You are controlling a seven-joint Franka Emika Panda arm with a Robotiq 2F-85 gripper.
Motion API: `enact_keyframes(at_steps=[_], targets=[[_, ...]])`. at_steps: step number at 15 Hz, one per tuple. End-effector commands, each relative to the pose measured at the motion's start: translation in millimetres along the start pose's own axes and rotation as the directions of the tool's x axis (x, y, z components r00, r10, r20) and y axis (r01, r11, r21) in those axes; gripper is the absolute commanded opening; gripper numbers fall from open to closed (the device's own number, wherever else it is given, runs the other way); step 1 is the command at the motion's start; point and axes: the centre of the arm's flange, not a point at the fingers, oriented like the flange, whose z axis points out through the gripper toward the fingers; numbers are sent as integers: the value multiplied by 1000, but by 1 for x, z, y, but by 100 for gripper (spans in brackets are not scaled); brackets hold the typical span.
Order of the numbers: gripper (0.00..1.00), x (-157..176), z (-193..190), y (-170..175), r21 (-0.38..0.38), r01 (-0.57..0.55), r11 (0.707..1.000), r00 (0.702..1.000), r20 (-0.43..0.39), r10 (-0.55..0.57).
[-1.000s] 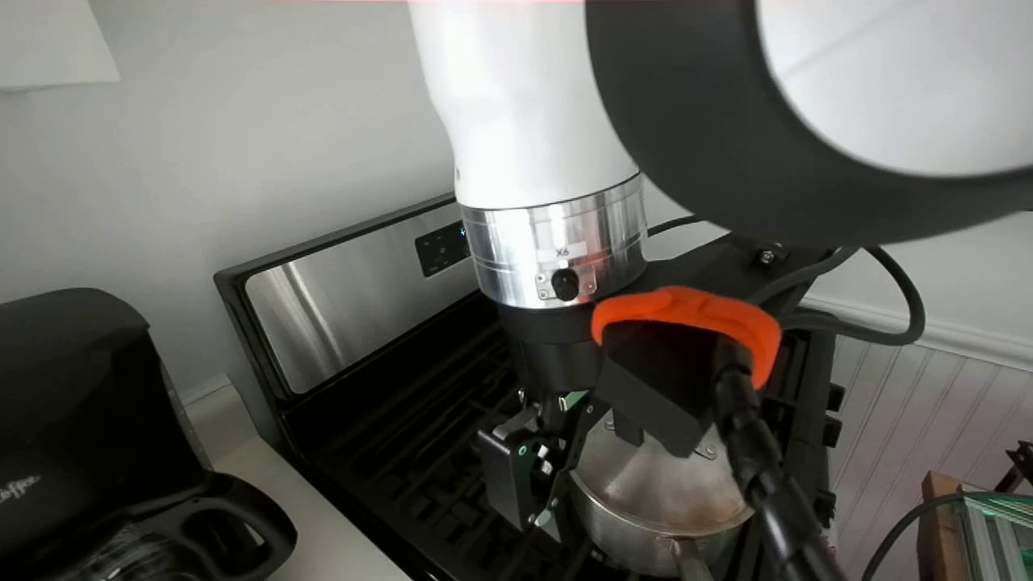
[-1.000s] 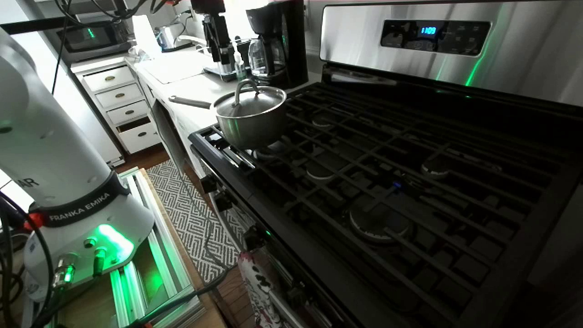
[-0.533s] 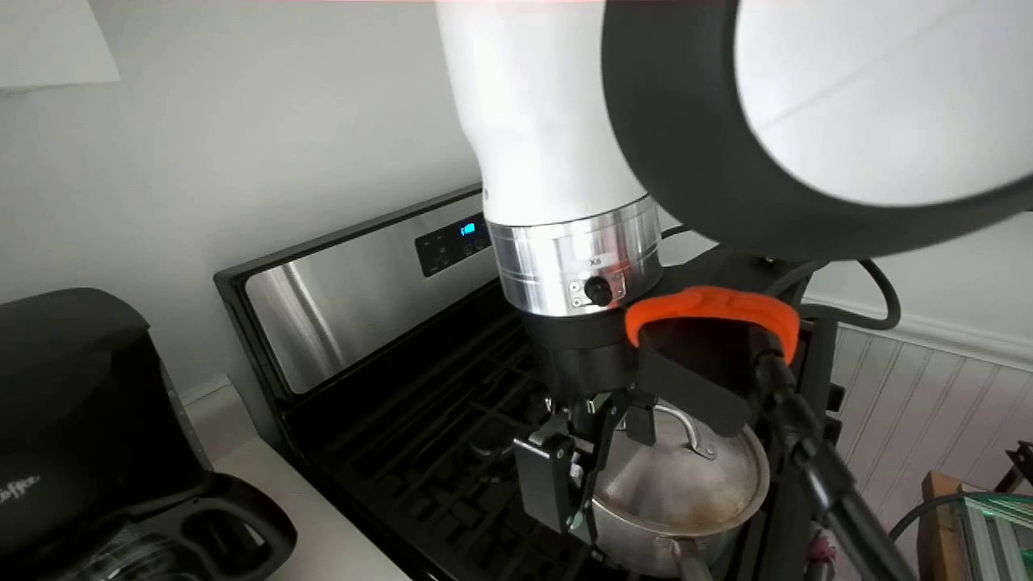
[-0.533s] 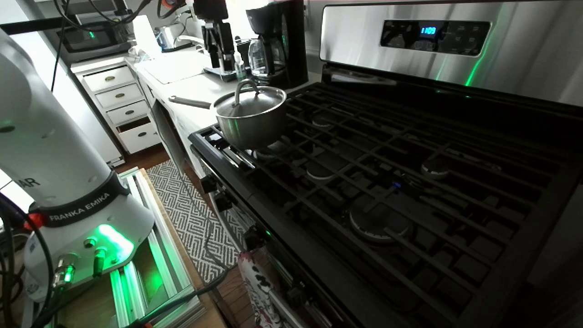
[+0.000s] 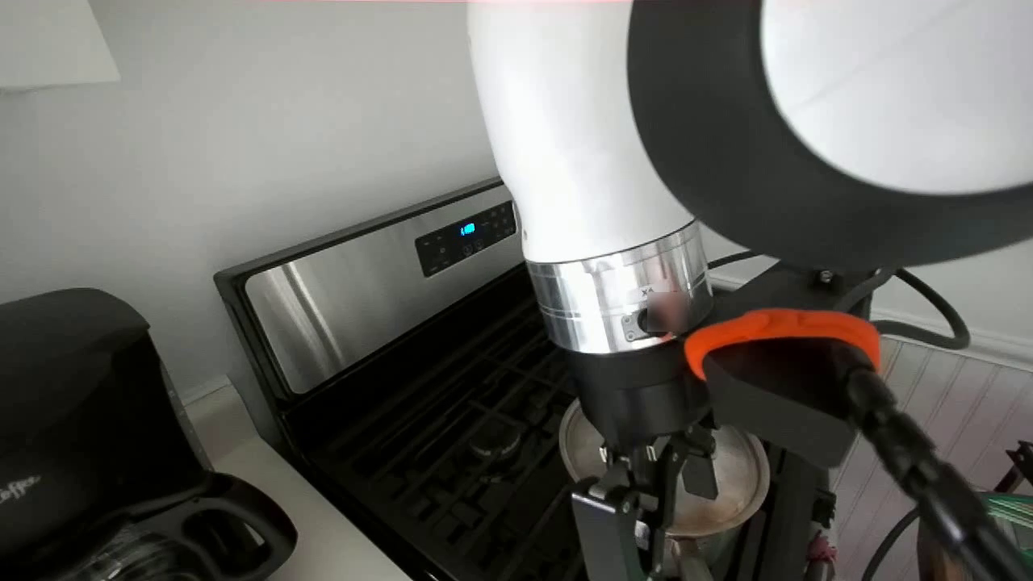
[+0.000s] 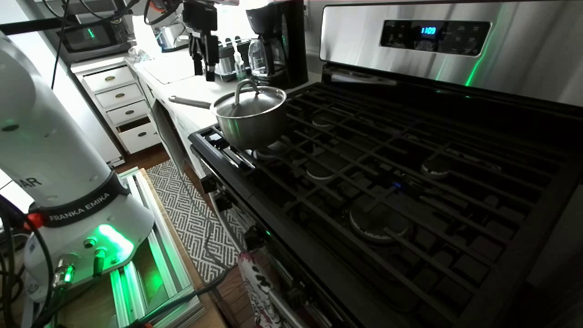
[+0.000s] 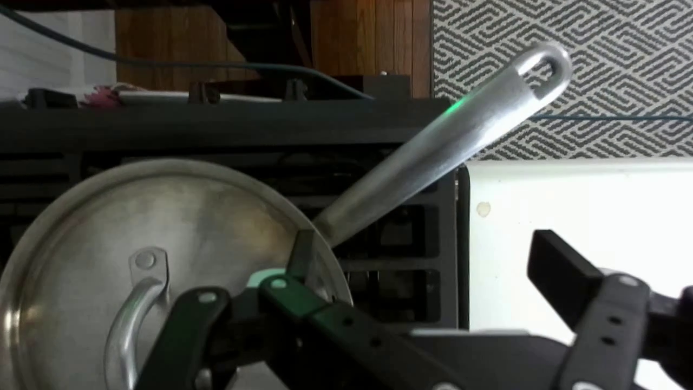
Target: Move the pot to the top left corner of the stove
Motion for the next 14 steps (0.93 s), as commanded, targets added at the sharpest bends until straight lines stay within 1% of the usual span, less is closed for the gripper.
enact_keyframes(at_steps=[1,4,6,8,9,11,13,14], targets=[[100,-30,9,16,24,-25,999,997,74,23],[100,-39,26,29,29,-58,998,992,115,54],[100,-42,37,30,61,-81,995,990,120,73],[100,-42,43,27,110,-99,989,990,115,86],[100,-31,38,27,49,-89,995,988,134,81],[100,-33,41,27,68,-101,993,987,134,91],[100,-33,41,27,71,-102,992,987,131,93],[100,-30,43,26,68,-121,990,985,136,111]])
